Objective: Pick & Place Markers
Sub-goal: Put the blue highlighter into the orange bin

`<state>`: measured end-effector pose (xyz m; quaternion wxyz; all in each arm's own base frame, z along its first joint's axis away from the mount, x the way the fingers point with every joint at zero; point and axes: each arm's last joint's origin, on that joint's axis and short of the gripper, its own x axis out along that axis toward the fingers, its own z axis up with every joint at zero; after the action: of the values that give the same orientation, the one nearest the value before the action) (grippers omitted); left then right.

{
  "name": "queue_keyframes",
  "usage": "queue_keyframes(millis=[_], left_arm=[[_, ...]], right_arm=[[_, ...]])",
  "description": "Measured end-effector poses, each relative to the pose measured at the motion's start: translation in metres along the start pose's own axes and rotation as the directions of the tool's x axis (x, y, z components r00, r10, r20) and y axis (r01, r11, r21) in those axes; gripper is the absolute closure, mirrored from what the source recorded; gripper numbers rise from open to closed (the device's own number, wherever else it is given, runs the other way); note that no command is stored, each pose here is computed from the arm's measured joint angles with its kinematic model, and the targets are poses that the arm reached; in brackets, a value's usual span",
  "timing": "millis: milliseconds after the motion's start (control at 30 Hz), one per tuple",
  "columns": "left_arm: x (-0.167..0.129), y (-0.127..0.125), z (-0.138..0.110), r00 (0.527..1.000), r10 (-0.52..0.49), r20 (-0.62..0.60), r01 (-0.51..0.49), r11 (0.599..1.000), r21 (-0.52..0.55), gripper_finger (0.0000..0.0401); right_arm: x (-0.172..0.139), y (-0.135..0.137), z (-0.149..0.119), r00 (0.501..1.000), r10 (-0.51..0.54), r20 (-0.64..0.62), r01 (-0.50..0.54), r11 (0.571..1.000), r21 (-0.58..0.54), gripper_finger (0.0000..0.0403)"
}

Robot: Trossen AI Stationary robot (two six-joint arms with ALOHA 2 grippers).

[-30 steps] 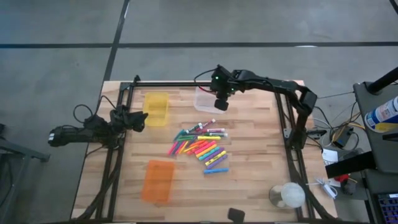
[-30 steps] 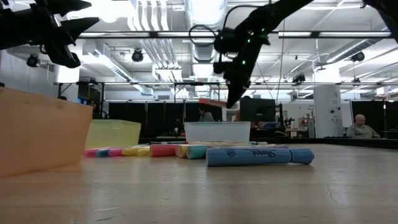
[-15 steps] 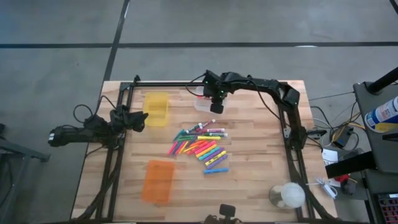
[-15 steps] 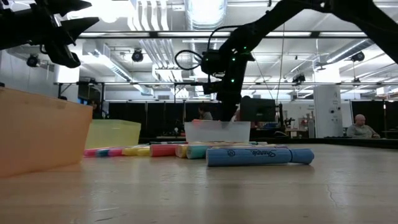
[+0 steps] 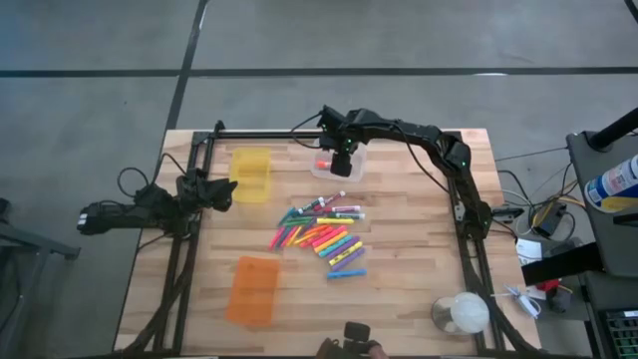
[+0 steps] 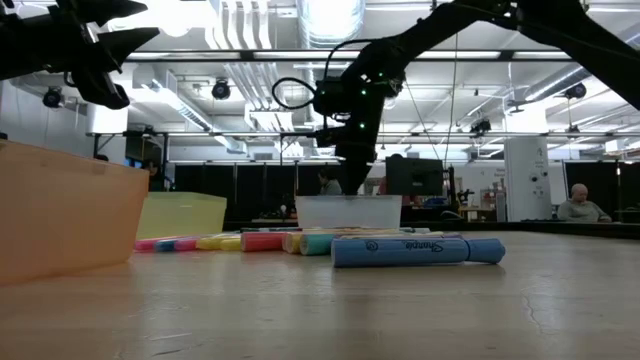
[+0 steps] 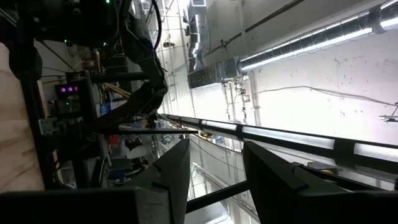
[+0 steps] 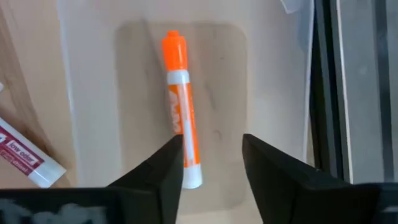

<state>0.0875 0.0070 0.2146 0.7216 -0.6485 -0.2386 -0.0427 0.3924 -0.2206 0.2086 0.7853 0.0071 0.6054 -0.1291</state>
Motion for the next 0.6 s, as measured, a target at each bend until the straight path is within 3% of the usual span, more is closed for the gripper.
queue_keyframes(millis=[267, 433, 600], left_arm=[[0.0, 0.0, 0.0, 1.0, -0.001, -0.008, 0.001, 1.0, -0.004, 0.0257], [0.001, -0.009, 0.0, 0.999, -0.041, -0.03, 0.043, 0.996, 0.073, 0.0257], [0.001, -0.018, 0.001, 0.996, -0.082, -0.025, 0.084, 0.993, 0.077, 0.0257]], right_arm=[[-0.024, 0.004, 0.008, 1.0, 0.013, 0.021, -0.013, 1.0, 0.014, 0.0214], [-0.045, 0.017, 0.02, 0.988, 0.115, 0.099, -0.117, 0.993, 0.019, 0.0216], [-0.057, 0.036, 0.027, 0.971, 0.188, 0.147, -0.192, 0.981, 0.013, 0.0216]])
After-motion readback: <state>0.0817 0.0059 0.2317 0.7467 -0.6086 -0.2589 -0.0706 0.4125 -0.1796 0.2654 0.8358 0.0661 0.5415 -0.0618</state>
